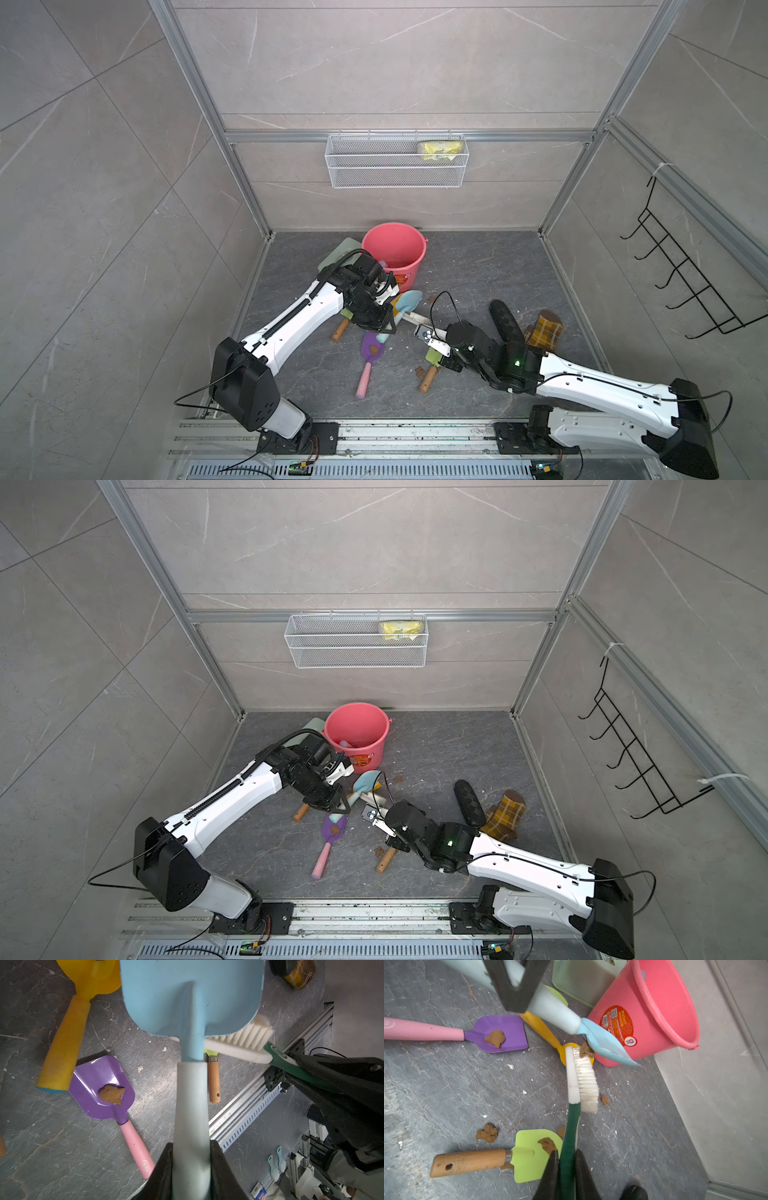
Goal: Brush the soil off the hand trowel and place it into the bucket
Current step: Brush off the soil from the hand trowel.
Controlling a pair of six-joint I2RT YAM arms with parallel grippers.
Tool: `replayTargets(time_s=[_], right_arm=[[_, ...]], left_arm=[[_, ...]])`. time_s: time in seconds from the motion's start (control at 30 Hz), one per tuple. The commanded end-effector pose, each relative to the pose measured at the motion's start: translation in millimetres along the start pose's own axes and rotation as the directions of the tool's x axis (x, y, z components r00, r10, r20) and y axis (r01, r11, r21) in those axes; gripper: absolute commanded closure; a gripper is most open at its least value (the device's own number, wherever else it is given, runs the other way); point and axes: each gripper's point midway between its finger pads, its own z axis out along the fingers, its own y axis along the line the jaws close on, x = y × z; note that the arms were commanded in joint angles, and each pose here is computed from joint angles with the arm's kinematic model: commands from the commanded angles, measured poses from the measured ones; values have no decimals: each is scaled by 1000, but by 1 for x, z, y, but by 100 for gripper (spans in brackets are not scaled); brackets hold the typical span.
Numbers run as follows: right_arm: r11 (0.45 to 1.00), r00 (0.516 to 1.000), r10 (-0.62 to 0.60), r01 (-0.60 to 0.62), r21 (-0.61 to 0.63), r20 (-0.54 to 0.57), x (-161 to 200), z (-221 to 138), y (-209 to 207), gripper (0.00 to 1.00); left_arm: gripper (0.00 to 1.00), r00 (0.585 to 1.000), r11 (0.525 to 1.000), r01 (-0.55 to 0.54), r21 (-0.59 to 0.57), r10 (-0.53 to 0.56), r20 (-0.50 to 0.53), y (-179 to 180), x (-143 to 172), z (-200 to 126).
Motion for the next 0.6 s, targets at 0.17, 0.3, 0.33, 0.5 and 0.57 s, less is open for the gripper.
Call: replayTargets(time_s=[0.17,0.3,0.33,0.5,0.57], right_arm=[[997,997,78,-78,-28,-15,11,-2,8,100],[995,993,97,-97,1,-67,20,0,5,100],[995,992,100,-100,4,-79,22,1,5,100],[994,991,106,-108,-28,-78,22,-1,10,100],[993,993,105,-108,-47,-62,18,-2,12,100]], left_arm=[[100,1000,1000,9,-16,-9,10,-4,-2,-10],[100,1000,999,13,-35,-12,20,-1,-5,-10],[100,1000,999,13,-37,-12,21,0,-5,-10],[100,999,999,14,-35,-13,31,-1,-8,-10],[100,999,999,14,-33,-13,38,-1,-9,-11]])
